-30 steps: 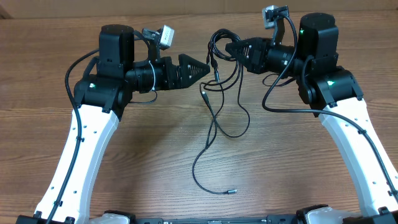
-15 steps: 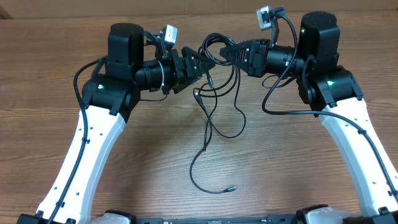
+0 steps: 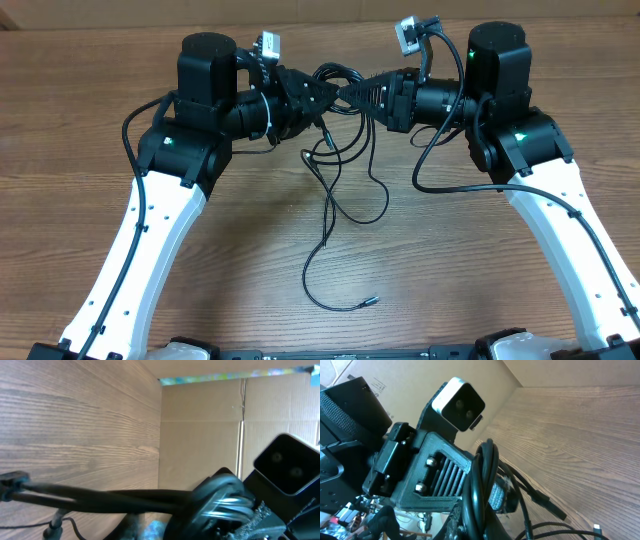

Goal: Untangle cables

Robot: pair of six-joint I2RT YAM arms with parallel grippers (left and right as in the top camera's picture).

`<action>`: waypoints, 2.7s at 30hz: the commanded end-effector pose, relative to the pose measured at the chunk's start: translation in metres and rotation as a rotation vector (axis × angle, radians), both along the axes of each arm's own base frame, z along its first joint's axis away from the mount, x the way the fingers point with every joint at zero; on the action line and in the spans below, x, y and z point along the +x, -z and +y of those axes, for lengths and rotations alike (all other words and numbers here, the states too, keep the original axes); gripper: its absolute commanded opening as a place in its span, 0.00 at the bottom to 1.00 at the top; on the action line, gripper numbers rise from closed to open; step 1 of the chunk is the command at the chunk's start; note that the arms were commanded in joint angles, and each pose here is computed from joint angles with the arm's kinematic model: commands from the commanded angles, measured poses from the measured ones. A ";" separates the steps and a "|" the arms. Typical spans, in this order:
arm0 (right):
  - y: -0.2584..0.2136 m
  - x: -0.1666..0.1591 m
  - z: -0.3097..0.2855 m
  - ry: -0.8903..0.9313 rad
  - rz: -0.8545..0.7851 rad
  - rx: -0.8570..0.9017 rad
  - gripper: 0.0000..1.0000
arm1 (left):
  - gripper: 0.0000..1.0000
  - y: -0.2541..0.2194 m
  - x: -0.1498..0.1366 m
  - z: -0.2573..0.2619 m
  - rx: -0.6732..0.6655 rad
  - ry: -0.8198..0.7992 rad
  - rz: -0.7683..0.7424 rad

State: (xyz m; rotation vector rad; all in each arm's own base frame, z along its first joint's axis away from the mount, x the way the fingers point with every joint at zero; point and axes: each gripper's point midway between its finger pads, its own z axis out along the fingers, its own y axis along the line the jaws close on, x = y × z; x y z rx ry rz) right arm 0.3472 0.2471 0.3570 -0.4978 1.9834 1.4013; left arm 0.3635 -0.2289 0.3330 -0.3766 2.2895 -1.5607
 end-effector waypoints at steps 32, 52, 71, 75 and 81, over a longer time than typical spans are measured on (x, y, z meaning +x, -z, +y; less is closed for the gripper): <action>0.058 -0.011 -0.012 -0.127 -0.378 -0.386 0.66 | 0.04 0.049 -0.018 0.007 0.488 0.066 -0.238; 0.061 -0.011 -0.011 -0.157 -0.462 -0.430 0.26 | 0.04 0.044 -0.027 -0.005 0.373 0.072 -0.140; 0.072 -0.006 -0.022 -0.089 -0.357 -0.473 0.04 | 0.04 0.044 -0.022 -0.002 0.390 0.046 -0.152; 0.081 0.013 -0.045 0.080 -0.225 -0.523 0.04 | 0.04 0.060 -0.022 0.014 0.481 0.004 -0.114; 0.093 0.036 -0.084 0.338 -0.051 -0.587 0.04 | 0.04 0.066 -0.022 0.021 0.519 -0.015 -0.092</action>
